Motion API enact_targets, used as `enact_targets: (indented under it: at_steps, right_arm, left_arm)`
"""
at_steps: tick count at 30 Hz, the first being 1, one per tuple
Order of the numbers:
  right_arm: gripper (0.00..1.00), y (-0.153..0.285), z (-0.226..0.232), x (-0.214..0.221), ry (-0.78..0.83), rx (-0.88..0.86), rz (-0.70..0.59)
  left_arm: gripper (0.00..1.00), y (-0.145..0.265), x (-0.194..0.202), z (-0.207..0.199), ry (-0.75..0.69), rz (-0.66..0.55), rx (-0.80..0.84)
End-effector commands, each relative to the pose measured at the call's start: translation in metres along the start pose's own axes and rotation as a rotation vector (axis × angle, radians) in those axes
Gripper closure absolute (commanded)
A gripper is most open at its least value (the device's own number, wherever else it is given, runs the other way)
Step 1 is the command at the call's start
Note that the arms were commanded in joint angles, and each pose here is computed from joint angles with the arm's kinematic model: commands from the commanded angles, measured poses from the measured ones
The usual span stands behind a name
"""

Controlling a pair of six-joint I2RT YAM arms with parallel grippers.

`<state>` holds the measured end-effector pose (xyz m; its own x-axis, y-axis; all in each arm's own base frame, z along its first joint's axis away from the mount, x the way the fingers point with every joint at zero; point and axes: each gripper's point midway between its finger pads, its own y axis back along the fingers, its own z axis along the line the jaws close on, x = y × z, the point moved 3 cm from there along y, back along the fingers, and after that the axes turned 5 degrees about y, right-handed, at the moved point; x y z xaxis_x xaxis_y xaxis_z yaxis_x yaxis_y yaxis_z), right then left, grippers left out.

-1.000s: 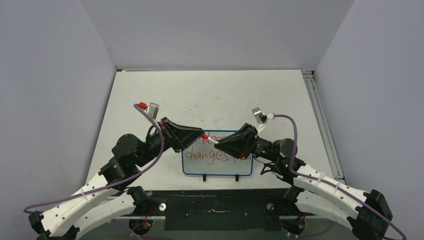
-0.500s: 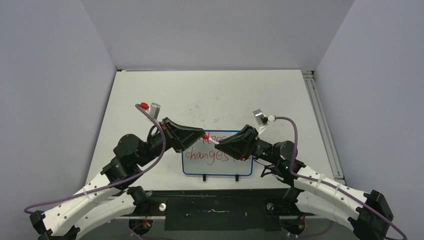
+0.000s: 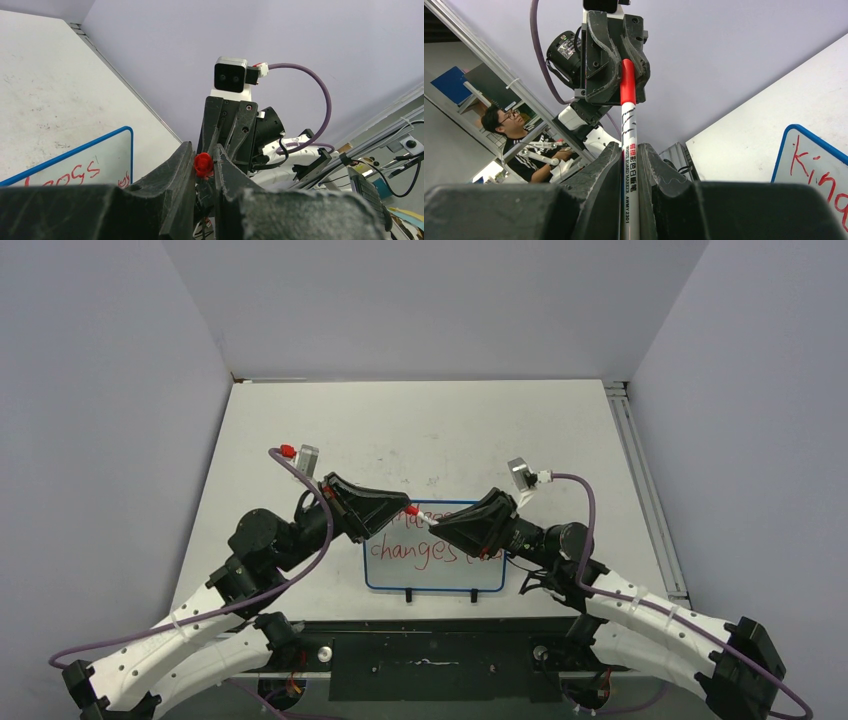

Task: Write a sentence on the whiteboard
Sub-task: Close the whiteboard marker at the center of the board.

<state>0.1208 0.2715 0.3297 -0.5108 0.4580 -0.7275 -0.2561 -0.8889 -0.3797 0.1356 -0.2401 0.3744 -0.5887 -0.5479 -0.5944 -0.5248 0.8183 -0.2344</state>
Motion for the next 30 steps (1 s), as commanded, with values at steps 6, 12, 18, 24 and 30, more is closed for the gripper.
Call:
enact_targets:
  at_steps: [6,12,18,24,30]
  right_arm:
    - [0.95,-0.014,0.004,-0.036,0.047,0.005,-0.157]
    - [0.95,-0.018,0.005,-0.039,0.058,0.004,-0.166]
    - [0.95,-0.021,0.004,-0.042,0.066,0.002,-0.176]
    - [0.95,-0.026,0.006,-0.048,0.081,-0.002,-0.190]
    - [0.95,-0.031,0.006,-0.053,0.103,-0.003,-0.195]
  left_arm:
    - [1.00,0.008,0.034,0.000,0.014,0.174,0.058]
    - [1.00,0.010,0.042,0.002,0.027,0.198,0.058]
    - [1.00,0.010,0.053,0.005,0.043,0.229,0.060]
    - [1.00,0.012,0.064,0.007,0.046,0.267,0.059]
    - [1.00,0.014,0.070,0.009,0.036,0.293,0.051]
